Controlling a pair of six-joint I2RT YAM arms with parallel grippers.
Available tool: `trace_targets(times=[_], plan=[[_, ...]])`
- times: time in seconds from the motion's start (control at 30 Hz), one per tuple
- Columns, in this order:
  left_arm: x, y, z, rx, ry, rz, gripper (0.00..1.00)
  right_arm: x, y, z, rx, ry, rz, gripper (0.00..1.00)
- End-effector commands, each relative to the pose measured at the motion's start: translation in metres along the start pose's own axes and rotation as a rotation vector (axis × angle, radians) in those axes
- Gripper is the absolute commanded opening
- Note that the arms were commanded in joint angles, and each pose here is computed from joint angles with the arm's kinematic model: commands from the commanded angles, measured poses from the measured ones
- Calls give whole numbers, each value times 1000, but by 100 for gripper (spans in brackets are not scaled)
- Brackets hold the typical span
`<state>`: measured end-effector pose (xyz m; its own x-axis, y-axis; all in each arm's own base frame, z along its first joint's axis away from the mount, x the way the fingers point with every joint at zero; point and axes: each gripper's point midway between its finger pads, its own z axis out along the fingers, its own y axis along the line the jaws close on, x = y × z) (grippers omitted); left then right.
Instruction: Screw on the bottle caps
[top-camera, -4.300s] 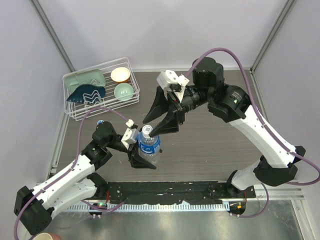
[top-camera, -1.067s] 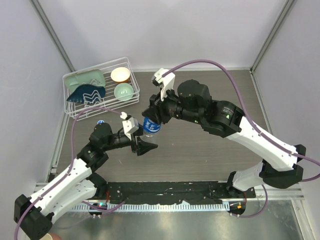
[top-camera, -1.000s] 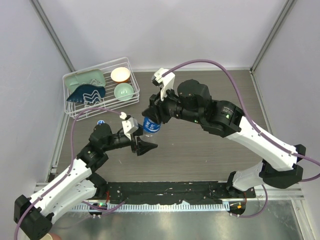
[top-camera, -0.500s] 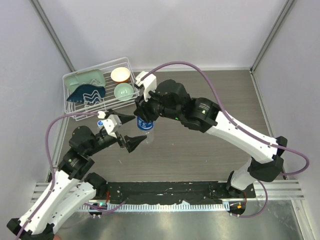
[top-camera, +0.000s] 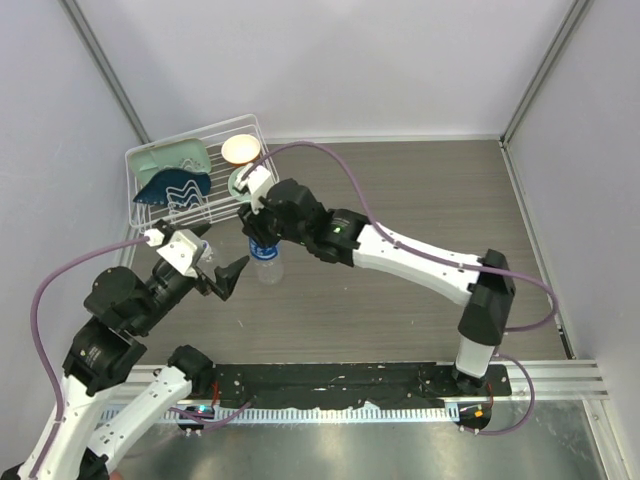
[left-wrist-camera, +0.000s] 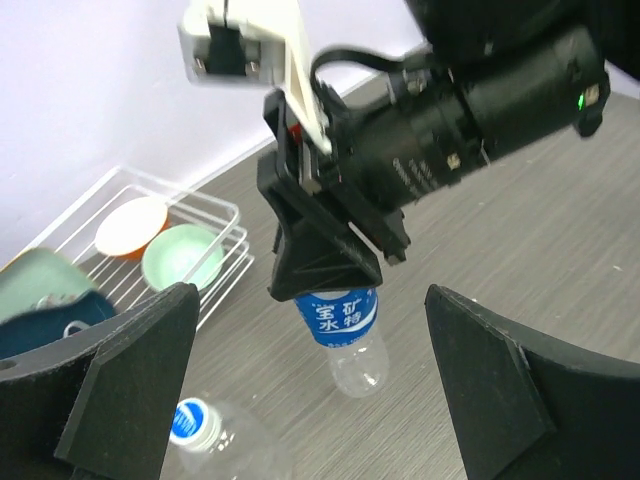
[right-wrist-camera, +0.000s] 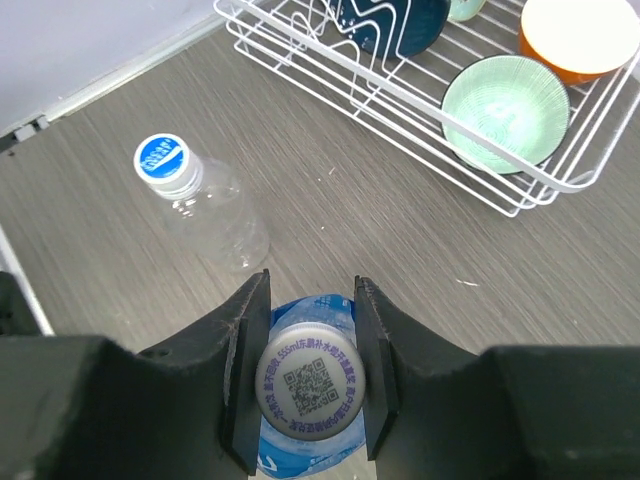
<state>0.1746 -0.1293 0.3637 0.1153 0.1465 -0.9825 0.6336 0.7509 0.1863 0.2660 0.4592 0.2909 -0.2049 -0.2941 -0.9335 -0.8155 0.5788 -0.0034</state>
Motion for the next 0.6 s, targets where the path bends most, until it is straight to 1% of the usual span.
trace_targets(times=[0.0, 0.03, 0.07, 0.2, 0.3, 0.33, 0.37, 0.4, 0.47, 0.5, 0.57], plan=[[0, 35, -19, -209, 16, -6, 100, -21, -1, 27, 16, -113, 1, 2], [4, 42, -21, -255, 26, -6, 100, -23, 0, 31, 16, -116, 1, 2], [4, 45, -23, -272, 22, -11, 100, -13, 0, 41, 19, -93, -2, 2], [16, 44, -29, -281, 52, -19, 100, -2, -2, 57, 38, -75, -3, 2], [16, 47, -33, -309, 50, -36, 100, 5, -7, 62, 60, -77, -26, 2], [17, 47, -34, -314, 51, -45, 100, 14, -8, 64, 68, -66, -29, 2], [17, 47, -35, -315, 50, -49, 100, 17, -9, 64, 74, -71, -27, 2], [18, 47, -36, -317, 56, -55, 100, 11, -10, 62, 79, -103, -19, 2], [23, 42, -36, -298, 71, -75, 100, 27, -11, 61, 83, -81, -23, 2], [26, 39, -37, -283, 79, -80, 100, 19, -10, 60, 82, -123, -14, 2], [29, 35, -37, -263, 88, -88, 100, 26, -10, 59, 77, -113, -12, 2]])
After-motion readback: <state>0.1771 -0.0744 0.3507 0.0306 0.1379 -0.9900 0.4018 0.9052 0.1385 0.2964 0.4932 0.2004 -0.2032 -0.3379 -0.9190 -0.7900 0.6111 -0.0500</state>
